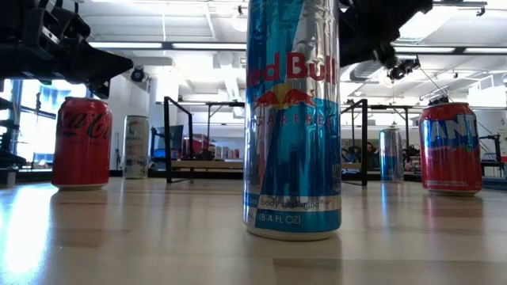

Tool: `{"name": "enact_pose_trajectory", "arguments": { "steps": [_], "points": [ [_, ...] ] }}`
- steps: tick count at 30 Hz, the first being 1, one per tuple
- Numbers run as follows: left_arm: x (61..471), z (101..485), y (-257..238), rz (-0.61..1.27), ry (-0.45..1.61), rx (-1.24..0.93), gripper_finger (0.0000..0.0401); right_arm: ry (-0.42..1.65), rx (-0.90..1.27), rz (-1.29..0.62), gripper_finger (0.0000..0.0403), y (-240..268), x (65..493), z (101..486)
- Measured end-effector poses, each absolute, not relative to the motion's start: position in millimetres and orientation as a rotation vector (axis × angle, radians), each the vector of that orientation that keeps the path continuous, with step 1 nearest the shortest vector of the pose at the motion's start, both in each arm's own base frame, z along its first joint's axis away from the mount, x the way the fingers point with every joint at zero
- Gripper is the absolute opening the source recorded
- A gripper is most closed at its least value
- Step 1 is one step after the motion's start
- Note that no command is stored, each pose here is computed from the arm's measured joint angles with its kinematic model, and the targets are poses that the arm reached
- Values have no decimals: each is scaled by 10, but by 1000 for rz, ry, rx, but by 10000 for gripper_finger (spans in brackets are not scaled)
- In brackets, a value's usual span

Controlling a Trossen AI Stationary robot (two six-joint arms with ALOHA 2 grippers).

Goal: Place canned beverage on shelf
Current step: Put the bottom white yellow soda can on the shelf

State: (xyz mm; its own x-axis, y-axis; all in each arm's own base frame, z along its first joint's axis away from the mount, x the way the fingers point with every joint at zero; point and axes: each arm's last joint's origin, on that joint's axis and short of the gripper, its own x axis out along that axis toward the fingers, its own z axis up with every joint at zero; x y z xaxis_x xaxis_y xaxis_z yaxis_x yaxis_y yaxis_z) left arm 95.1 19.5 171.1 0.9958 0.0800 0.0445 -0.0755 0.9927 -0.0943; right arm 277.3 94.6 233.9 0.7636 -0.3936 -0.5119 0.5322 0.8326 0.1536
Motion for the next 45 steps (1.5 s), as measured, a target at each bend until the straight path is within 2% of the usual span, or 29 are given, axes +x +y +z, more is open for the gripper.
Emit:
{"name": "enact_pose_trajectory", "arguments": {
  "steps": [7, 13, 17, 25, 32, 38, 45],
  "points": [
    [951, 1711, 195, 79, -49, -92, 0, 410, 283, -441, 0, 1095, 3028, 1981],
    [951, 1710, 195, 79, -48, -92, 0, 381, 248, -569, 0, 1165, 3375, 1892],
    [951, 1710, 195, 79, -48, -92, 0, 443, 247, -715, 0, 1136, 3464, 1856],
    [961, 1701, 197, 77, -36, -105, 0, 558, 184, -944, 0, 1097, 3198, 1997],
    [986, 1667, 203, 79, 4, -113, 0, 656, 120, -1040, 0, 953, 2819, 2219],
    [1001, 1644, 207, 80, 31, -133, 0, 495, 203, -964, 0, 996, 2650, 2370],
    [1004, 1642, 208, 81, 34, -120, 0, 446, 215, -832, 0, 1135, 2687, 2237]
  ]
}}
